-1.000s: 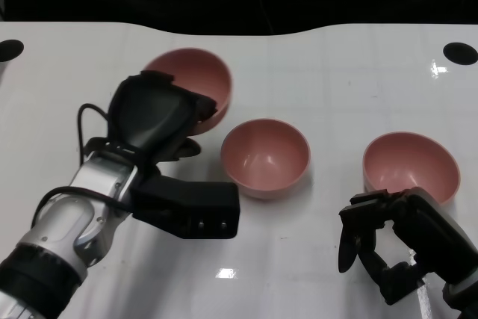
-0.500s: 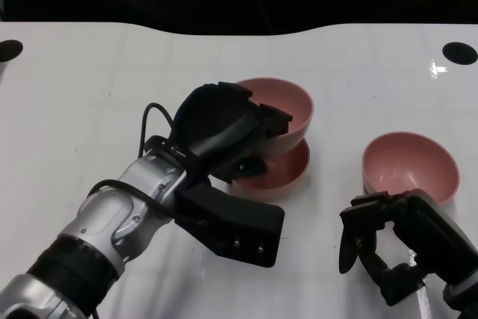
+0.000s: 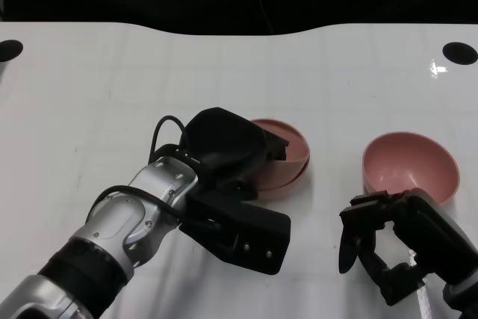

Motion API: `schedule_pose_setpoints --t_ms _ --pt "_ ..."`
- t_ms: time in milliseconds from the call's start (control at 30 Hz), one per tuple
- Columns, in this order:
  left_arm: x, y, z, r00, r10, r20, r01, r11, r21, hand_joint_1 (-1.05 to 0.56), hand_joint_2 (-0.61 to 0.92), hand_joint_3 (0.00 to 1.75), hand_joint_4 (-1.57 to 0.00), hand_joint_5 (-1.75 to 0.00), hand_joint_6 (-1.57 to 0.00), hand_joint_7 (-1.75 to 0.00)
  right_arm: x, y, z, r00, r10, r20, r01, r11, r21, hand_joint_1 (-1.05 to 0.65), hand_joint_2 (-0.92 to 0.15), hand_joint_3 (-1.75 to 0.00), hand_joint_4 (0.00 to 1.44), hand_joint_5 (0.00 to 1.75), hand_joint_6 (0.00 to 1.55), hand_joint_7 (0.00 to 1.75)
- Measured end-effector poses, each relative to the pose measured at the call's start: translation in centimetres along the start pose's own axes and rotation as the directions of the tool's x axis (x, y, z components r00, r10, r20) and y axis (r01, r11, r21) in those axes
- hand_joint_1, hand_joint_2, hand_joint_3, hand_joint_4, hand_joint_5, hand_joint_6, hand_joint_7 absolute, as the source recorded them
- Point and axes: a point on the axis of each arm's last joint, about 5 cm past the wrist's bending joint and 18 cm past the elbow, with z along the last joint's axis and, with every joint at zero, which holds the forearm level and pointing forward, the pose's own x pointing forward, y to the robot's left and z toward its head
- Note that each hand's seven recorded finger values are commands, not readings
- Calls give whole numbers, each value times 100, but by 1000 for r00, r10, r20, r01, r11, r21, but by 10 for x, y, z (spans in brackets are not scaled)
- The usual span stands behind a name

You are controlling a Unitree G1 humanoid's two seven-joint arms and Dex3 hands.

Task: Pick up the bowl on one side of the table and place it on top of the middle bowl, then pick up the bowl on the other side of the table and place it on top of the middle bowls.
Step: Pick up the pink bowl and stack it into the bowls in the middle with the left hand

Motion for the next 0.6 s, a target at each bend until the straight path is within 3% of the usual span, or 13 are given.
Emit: schedule_pose_setpoints --t_ms 200,400,600 --pt "-2 11 3 999 -37 -33 39 998 59 -87 92 62 -2 -37 -19 -1 0 0 0 1000 0 -1 0 1000 1 26 -5 -166 100 162 100 119" --pt "-9 10 4 998 -53 -34 54 998 29 -93 92 68 0 -24 -11 0 0 0 0 1000 2 -1 -2 1000 1 28 -6 -166 102 161 101 119" --pt "-17 16 0 999 0 -39 0 1000 -19 -91 92 66 0 -21 -8 -1 0 0 0 1000 2 0 -2 1000 1 31 -5 -165 102 163 102 120"
